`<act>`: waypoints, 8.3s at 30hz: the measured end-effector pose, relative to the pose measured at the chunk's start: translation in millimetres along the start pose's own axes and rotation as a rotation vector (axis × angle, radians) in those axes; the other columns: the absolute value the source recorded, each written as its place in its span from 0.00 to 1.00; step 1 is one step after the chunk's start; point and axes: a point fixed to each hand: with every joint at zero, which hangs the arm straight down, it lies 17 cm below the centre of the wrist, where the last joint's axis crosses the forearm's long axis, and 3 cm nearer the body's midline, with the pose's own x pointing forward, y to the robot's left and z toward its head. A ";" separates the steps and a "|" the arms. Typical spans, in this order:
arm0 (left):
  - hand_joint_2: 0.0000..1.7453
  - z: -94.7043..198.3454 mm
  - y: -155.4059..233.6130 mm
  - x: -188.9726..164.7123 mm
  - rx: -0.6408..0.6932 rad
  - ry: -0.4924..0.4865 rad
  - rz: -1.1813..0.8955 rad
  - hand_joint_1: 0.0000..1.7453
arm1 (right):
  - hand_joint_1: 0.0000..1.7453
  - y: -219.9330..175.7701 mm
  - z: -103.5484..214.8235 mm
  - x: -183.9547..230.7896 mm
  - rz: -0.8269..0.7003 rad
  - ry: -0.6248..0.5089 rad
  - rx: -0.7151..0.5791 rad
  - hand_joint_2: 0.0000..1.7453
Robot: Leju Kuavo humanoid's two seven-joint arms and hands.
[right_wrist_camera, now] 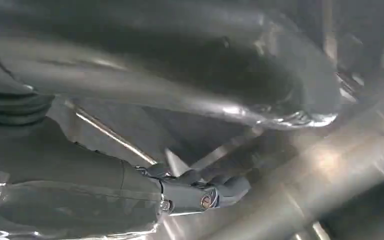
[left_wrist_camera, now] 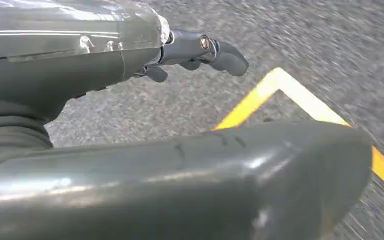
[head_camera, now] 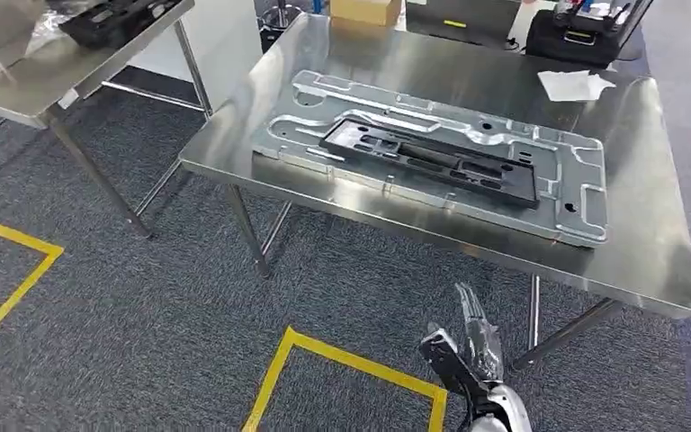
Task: Take the parts from the cabinet and place them on the table.
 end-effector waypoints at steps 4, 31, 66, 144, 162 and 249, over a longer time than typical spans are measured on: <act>0.00 0.7 -0.1 -1.2 0.005 0.001 -0.006 0.00 | 0.00 28.2 7.1 -21.5 0.029 0.048 0.075 0.00; 0.00 -1.8 14.8 -2.0 0.069 0.000 -0.058 0.00 | 0.00 120.6 246.9 -238.2 0.311 0.854 0.747 0.00; 0.00 -25.5 15.5 82.3 -0.160 -0.299 -0.539 0.00 | 0.00 117.8 401.3 -261.7 -0.285 1.439 0.535 0.00; 0.00 -43.9 70.7 102.0 0.037 -0.244 -0.476 0.00 | 0.00 127.3 393.1 -252.7 -0.292 1.322 0.642 0.00; 0.00 -36.1 58.0 82.0 0.026 -0.234 -0.441 0.00 | 0.00 136.7 392.0 -245.0 -0.268 1.340 0.660 0.00; 0.00 -14.9 25.4 51.2 -0.135 -0.252 -0.196 0.00 | 0.00 129.9 395.6 -251.0 -0.298 1.382 0.586 0.00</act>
